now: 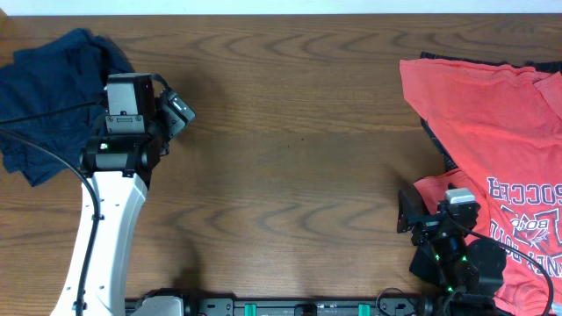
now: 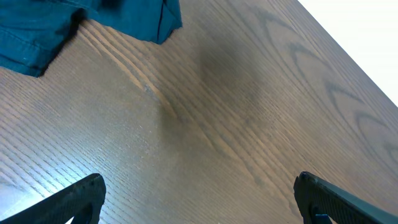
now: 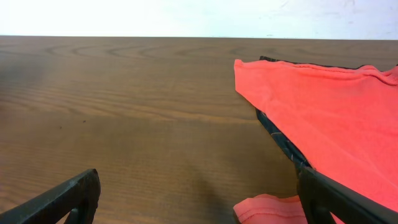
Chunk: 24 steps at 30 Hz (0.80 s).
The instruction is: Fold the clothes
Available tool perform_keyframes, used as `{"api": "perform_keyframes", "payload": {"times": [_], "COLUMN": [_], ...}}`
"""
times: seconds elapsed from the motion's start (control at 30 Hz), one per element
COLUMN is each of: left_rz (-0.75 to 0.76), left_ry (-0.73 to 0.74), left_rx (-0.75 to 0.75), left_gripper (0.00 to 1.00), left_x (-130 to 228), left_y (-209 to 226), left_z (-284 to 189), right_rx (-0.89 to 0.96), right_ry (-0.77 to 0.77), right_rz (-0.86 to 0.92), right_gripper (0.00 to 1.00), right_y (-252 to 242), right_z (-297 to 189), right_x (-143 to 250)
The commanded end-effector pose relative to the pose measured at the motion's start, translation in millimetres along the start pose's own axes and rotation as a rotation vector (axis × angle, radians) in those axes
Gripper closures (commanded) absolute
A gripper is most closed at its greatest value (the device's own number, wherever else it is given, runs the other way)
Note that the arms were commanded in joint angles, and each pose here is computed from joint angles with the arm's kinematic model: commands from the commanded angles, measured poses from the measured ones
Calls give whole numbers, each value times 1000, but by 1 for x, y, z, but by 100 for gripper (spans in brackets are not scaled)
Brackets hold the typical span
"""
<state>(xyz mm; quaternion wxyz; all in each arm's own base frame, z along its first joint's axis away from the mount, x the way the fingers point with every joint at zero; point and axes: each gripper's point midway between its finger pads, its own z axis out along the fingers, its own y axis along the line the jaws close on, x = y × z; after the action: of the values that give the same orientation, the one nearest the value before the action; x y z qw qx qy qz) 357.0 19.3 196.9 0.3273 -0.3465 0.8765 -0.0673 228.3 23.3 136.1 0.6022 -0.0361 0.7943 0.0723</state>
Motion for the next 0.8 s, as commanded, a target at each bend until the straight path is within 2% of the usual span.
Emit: {"api": "perform_keyframes", "payload": {"times": [0.0,0.57,0.67,0.77], "left_rz": [21,27,86,209], "left_ry": [-14,-18,-33,-39], "left_rx": [-3,-8,-32,-29], "left_gripper": [2,2,2,2], "left_x": [-4,-5,-8,-9], "left_y": [-1,0,4,2], "left_z": [-3,-3,-3,-3], "right_rx": [-15,-15,-15,-15], "right_ry": [-3,-4,-4,-4], "right_rz": [-15,-15,-15,-15], "right_gripper": [1,1,1,1], "right_y": [3,3,3,3], "right_z": [0,0,0,0], "right_x": [0,0,0,0]}}
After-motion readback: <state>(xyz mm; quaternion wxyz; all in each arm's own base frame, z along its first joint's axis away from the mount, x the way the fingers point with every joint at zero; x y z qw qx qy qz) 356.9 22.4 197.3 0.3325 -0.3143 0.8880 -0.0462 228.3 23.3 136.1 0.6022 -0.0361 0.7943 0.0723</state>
